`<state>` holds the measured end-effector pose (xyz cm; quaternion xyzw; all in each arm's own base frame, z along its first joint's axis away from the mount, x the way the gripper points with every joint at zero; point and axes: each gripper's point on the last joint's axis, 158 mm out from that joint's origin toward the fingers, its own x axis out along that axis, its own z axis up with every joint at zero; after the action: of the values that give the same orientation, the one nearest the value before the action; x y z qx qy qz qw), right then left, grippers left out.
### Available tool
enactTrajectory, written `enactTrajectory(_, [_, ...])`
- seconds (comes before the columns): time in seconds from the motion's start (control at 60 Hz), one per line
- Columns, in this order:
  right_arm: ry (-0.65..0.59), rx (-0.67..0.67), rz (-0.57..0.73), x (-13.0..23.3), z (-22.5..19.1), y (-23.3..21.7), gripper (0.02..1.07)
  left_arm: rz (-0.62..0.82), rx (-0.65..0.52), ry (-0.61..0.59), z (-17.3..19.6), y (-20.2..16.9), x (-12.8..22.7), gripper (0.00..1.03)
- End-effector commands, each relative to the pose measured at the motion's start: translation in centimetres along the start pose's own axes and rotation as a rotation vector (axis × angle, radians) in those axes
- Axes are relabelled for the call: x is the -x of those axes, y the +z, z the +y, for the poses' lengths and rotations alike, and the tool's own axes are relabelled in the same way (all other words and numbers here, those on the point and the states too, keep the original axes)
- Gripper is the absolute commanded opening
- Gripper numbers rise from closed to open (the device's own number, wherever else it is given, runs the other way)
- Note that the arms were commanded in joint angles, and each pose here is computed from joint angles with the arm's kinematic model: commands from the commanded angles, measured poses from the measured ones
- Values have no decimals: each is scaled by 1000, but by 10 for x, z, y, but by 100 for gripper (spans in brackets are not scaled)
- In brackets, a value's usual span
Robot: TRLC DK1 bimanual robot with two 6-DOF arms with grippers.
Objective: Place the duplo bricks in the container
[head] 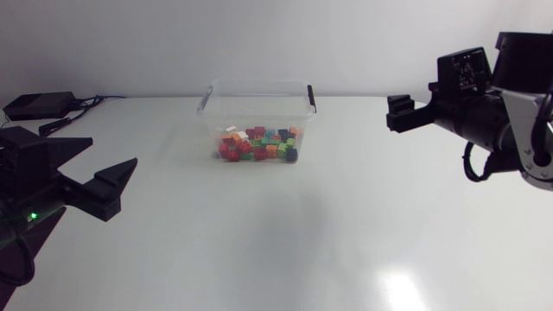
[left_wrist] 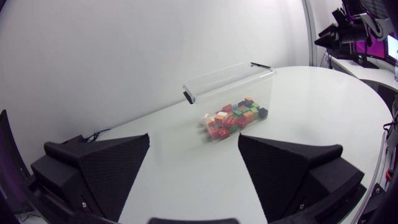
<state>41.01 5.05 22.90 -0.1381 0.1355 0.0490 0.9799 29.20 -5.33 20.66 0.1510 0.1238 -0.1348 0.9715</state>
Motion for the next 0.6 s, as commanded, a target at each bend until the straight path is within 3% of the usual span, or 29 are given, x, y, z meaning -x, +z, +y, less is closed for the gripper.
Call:
enactTrajectory(0.0, [-38, 17, 7, 12, -12, -16, 103, -2, 39, 15, 0, -10, 2, 99])
enactTrajectory(0.583, [-156, 39, -21, 73, -36, -68, 103, -45, 83, 100, 15, -29, 8, 99])
